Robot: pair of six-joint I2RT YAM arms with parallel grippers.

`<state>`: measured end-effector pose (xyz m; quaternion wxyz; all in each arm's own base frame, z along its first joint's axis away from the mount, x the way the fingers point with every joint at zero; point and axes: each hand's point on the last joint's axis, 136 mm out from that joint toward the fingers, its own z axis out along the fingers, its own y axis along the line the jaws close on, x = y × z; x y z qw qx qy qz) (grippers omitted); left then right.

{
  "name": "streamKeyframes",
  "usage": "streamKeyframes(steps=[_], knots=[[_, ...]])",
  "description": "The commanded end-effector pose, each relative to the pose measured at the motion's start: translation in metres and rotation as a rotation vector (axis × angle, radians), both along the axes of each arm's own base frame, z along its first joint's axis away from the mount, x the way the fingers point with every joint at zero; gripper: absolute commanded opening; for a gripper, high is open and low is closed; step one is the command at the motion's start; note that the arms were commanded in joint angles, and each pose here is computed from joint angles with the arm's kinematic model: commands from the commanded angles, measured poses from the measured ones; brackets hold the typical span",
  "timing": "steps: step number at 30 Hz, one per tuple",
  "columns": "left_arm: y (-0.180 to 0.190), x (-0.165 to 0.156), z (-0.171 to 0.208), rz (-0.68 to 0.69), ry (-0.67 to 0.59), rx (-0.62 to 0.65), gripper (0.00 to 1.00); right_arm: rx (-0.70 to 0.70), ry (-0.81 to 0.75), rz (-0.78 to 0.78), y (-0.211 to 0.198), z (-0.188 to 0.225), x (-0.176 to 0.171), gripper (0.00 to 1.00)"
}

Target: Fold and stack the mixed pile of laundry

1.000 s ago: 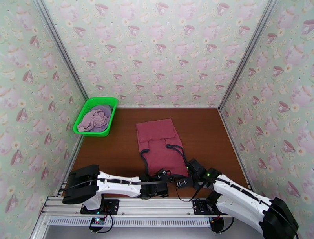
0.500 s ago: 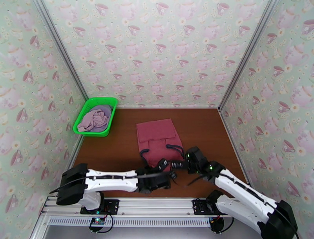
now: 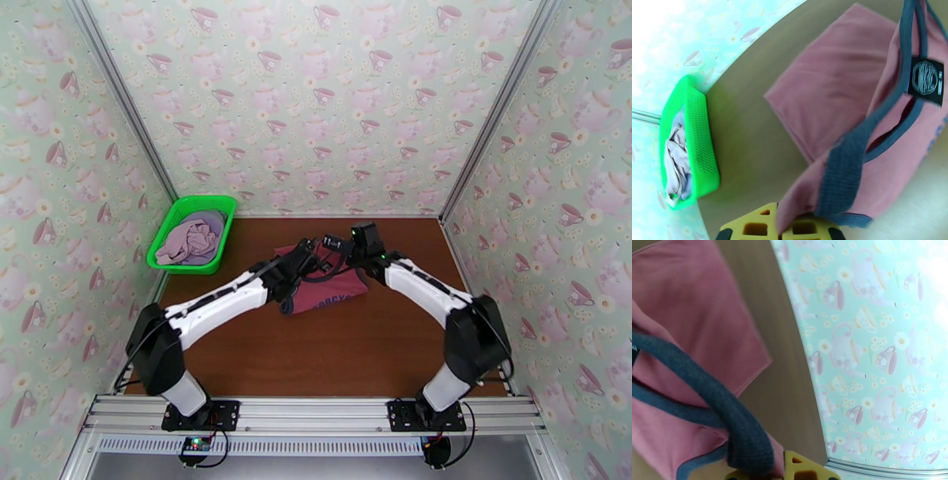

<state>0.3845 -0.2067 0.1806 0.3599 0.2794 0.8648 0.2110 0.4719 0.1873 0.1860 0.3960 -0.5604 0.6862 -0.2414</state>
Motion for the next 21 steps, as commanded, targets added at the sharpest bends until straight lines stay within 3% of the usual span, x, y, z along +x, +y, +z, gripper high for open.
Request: streamKeyframes(steps=[1, 12, 19, 20, 21], knots=[[0.002, 0.034, -0.018, -0.060, 0.039, 0.052, 0.00, 0.042, -0.045, -0.028, 0.010, 0.004, 0.034, 0.00], [0.009, 0.132, -0.060, -0.084, 0.044, 0.080, 0.00, 0.024, -0.001, -0.095, 0.021, -0.056, 0.094, 0.00], [0.015, 0.164, -0.095, -0.090, 0.099, 0.112, 0.00, 0.018, 0.034, -0.129, 0.021, -0.084, 0.107, 0.00], [0.017, 0.166, -0.100, -0.083, 0.109, 0.113, 0.01, 0.021, 0.033, -0.143, 0.021, -0.086, 0.110, 0.00], [0.021, 0.167, -0.105, -0.068, 0.120, 0.117, 0.11, 0.030, 0.035, -0.160, 0.020, -0.089, 0.112, 0.05]])
